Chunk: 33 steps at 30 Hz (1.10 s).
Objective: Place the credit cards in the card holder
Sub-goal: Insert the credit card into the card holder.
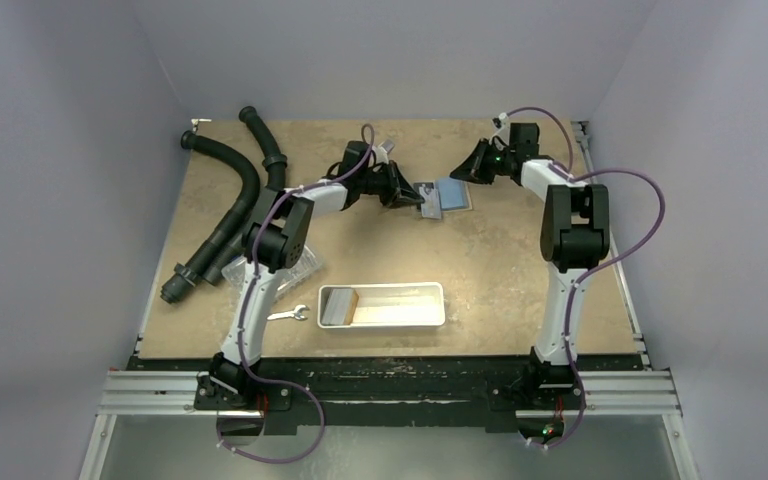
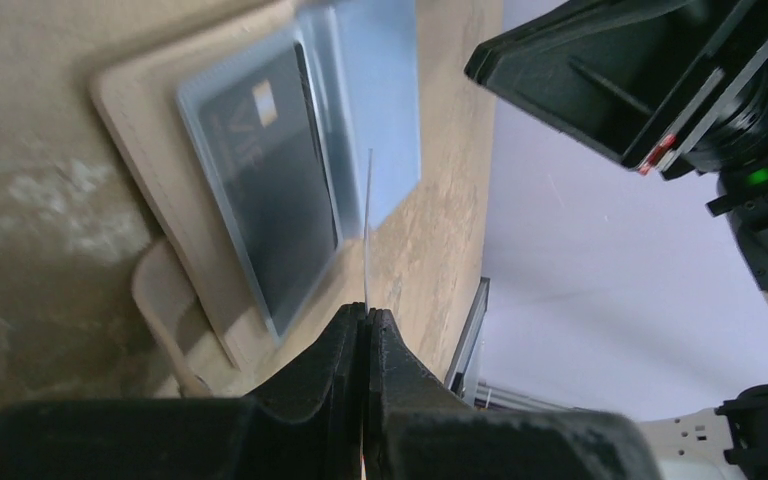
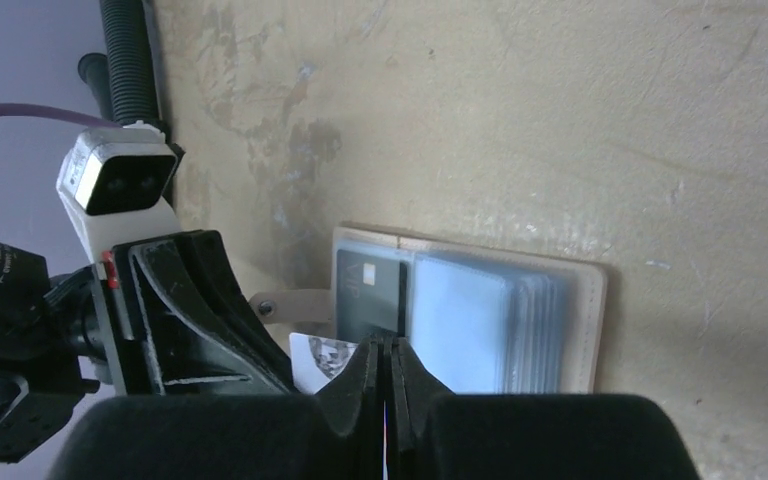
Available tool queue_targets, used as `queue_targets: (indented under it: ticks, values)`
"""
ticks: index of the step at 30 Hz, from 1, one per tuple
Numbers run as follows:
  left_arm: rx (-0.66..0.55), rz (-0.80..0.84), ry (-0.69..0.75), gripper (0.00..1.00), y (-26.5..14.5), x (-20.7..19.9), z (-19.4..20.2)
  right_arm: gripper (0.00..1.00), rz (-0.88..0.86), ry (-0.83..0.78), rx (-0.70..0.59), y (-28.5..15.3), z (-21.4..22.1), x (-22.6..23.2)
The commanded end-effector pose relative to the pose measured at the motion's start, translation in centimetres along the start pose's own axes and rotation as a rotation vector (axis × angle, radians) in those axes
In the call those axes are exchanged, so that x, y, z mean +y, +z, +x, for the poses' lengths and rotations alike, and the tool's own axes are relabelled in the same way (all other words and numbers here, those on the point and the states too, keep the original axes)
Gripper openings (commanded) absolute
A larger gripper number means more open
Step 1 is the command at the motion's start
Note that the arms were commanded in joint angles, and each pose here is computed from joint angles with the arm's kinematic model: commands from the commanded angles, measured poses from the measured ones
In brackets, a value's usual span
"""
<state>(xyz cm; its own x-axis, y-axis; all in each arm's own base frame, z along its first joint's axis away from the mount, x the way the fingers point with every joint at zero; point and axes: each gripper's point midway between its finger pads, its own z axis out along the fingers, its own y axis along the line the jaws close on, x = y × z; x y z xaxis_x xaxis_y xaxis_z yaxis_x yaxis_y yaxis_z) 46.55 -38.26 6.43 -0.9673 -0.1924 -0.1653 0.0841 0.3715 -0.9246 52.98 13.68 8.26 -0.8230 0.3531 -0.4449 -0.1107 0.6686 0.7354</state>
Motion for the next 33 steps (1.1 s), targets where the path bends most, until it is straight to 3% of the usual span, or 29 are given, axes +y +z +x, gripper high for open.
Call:
queue_targets:
  ticks: [1, 12, 33]
  values:
    - [-0.009, 0.055, 0.012, 0.0, -0.2, -1.3, -2.3, 0.04, 0.004, -0.036, 0.005, 0.4, -0.8, -0.5]
    - [0.031, 0.099, 0.007, 0.0, 0.9, -0.3, -2.1, 0.0, 0.204, -0.028, 0.023, 1.1, -0.3, -5.7]
    - [0.025, 0.162, 0.037, 0.0, 0.1, -1.5, -3.1, 0.0, 0.202, -0.047, 0.028, 1.0, -0.2, -5.7]
